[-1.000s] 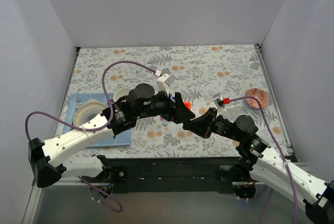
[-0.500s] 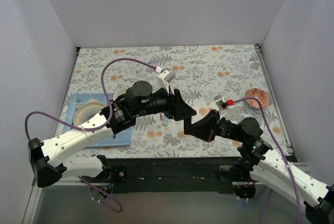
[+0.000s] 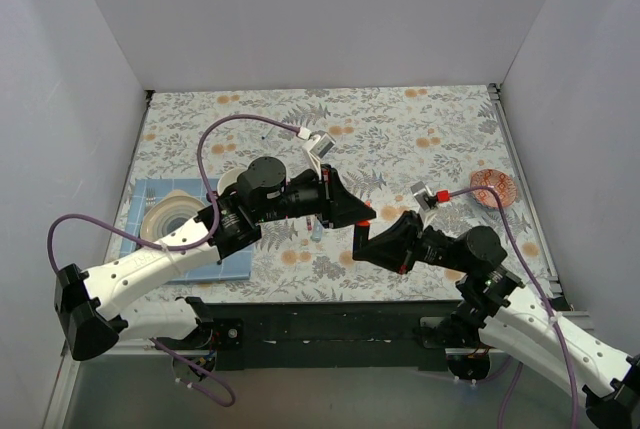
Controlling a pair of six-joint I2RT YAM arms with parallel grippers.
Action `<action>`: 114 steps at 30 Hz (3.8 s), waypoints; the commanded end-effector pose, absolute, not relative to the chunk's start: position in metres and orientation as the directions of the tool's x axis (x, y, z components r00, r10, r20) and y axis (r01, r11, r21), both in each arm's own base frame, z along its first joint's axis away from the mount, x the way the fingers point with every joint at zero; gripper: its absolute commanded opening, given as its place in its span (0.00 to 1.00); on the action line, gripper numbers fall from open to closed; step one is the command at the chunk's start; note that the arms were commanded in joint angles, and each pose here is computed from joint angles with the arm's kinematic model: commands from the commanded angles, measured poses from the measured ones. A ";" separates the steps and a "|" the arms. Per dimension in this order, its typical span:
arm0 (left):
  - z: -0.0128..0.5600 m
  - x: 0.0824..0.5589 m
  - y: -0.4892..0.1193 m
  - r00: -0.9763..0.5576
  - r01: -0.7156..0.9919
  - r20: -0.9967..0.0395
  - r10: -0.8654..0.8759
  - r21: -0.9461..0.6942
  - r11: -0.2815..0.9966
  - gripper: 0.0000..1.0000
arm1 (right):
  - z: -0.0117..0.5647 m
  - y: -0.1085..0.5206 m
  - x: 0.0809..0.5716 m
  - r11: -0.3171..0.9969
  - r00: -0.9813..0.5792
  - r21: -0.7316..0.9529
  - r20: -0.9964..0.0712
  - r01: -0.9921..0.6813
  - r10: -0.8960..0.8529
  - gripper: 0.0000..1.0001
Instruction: Insert the pens into the pen caps
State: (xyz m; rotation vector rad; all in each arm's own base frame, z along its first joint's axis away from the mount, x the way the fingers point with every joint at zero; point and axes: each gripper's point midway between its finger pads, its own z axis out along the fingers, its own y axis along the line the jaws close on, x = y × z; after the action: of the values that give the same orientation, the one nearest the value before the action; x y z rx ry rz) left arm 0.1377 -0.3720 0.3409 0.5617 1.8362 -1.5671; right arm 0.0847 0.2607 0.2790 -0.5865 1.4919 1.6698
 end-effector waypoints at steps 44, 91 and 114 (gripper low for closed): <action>0.359 0.116 -0.325 -0.630 0.731 -0.763 -0.142 -0.645 0.223 0.58 | 0.345 0.264 0.093 0.027 -0.378 0.402 -0.880 -0.915 0.286 0.01; 0.362 0.109 -0.343 -0.629 0.758 -0.758 -0.171 -0.647 0.081 0.00 | 0.322 0.283 0.083 -0.134 -0.553 0.536 -0.805 -0.833 0.217 0.20; 0.384 0.137 -0.342 -0.583 0.751 -0.778 -0.233 -0.626 0.211 0.68 | 0.318 0.277 0.072 -0.160 -0.549 0.526 -0.809 -0.835 0.208 0.01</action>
State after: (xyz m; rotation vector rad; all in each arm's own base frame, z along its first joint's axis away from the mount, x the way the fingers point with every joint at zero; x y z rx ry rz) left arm 0.1313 -0.3422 0.3679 0.5147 1.7028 -1.5209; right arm 0.0790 0.2802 0.3033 -0.7192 1.4483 1.7886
